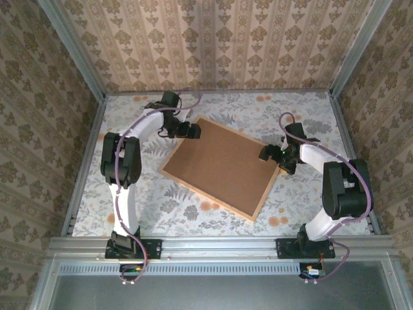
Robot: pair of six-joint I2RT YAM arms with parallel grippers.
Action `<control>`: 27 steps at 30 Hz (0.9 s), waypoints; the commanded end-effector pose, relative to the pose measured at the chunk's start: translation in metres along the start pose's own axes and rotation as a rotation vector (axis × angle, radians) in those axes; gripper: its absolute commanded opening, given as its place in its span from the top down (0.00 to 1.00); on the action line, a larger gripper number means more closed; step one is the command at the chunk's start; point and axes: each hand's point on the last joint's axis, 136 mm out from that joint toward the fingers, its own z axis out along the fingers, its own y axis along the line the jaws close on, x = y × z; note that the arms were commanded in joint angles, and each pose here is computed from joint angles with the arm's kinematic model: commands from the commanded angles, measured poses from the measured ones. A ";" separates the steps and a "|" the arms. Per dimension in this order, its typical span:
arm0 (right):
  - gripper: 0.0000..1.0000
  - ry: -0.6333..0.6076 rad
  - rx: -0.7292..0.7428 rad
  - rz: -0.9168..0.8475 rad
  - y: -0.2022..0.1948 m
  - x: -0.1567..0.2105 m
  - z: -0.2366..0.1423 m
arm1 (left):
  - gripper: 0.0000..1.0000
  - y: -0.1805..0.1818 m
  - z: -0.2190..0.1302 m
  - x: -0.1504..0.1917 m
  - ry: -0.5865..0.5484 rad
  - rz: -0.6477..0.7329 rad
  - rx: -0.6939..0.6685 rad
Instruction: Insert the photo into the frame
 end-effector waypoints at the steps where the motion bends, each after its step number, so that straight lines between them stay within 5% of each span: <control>1: 0.03 -0.008 0.039 -0.050 -0.002 -0.003 -0.006 | 0.14 -0.001 -0.009 -0.005 -0.022 0.022 -0.019; 9: 0.03 -0.096 0.106 -0.092 -0.006 -0.017 -0.030 | 0.14 0.024 -0.023 0.003 -0.085 -0.080 -0.114; 16: 0.05 -0.044 0.065 -0.033 -0.005 -0.001 -0.021 | 0.15 0.058 -0.024 0.018 -0.125 -0.238 -0.108; 27: 0.15 0.033 0.109 -0.039 -0.022 0.023 -0.013 | 0.15 0.061 -0.016 0.018 -0.105 -0.221 -0.133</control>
